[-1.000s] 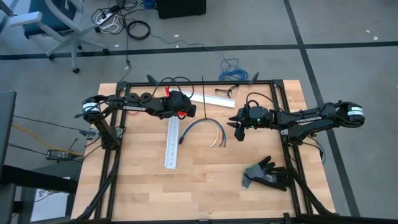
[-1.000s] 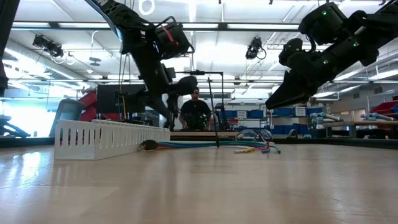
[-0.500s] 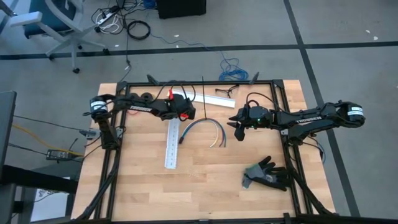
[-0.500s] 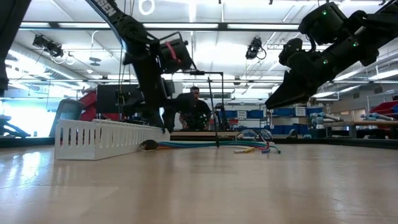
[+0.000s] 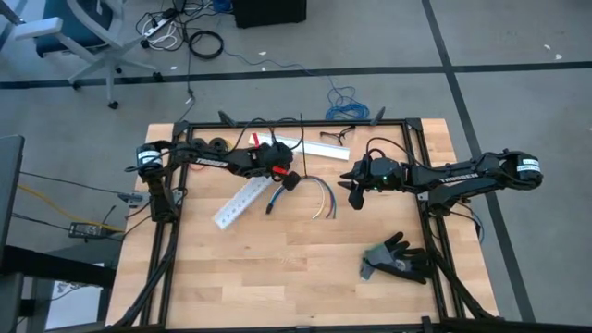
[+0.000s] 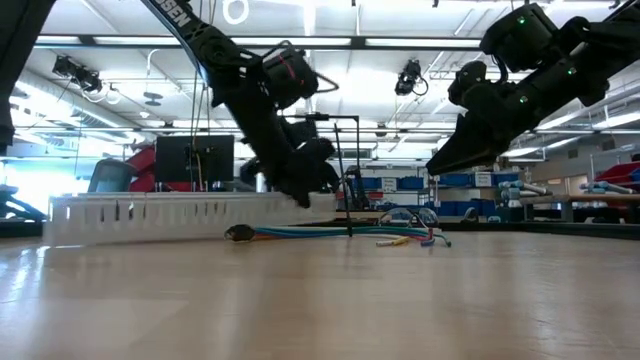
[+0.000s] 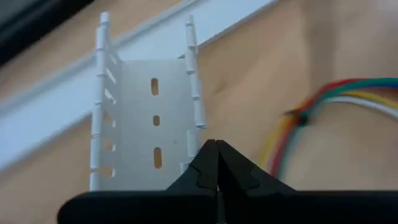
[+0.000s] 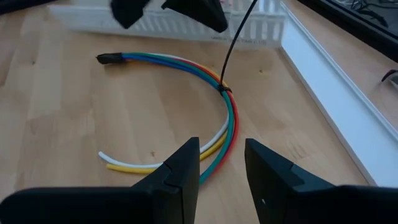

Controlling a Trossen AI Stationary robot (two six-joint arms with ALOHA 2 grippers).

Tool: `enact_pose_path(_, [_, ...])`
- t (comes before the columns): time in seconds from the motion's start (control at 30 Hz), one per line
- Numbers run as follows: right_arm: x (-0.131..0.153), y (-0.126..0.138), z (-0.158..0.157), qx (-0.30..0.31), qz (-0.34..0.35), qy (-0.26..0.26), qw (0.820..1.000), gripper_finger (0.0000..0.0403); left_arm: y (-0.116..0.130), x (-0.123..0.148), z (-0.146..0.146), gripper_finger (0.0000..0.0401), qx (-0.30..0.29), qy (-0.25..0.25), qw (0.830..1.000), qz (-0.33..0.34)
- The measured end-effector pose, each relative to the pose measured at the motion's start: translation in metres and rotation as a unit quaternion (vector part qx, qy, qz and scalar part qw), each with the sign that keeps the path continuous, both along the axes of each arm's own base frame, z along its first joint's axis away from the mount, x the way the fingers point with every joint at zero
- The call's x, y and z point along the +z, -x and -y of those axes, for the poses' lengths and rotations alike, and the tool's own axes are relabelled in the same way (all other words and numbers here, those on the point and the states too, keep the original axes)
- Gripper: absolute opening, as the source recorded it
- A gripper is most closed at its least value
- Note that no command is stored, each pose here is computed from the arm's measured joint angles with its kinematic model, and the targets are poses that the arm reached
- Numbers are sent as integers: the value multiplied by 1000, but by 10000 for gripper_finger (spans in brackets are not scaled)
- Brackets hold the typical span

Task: Ziptie cables
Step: Adjust the white cable duct

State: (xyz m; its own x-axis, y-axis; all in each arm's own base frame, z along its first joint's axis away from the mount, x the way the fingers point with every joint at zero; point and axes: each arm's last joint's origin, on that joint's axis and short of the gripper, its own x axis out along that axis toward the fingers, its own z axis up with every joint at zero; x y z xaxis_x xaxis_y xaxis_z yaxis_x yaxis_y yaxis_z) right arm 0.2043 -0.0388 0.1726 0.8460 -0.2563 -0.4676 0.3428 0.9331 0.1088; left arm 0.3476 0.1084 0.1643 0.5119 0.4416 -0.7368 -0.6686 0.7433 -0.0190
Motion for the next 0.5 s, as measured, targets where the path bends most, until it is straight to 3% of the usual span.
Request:
enact_pose_path(0.1, [0, 0, 0, 0, 0, 0, 1000, 115, -4, 3, 1, 4, -64, -20, 998, 1])
enact_pose_path(0.33, [0, 0, 0, 0, 0, 0, 1000, 115, -6, 5, -3, 16, -114, -13, 993, 16])
enact_pose_path(0.5, [0, 0, 0, 0, 0, 0, 1000, 115, -7, 5, 3, 31, -184, -59, 981, -14])
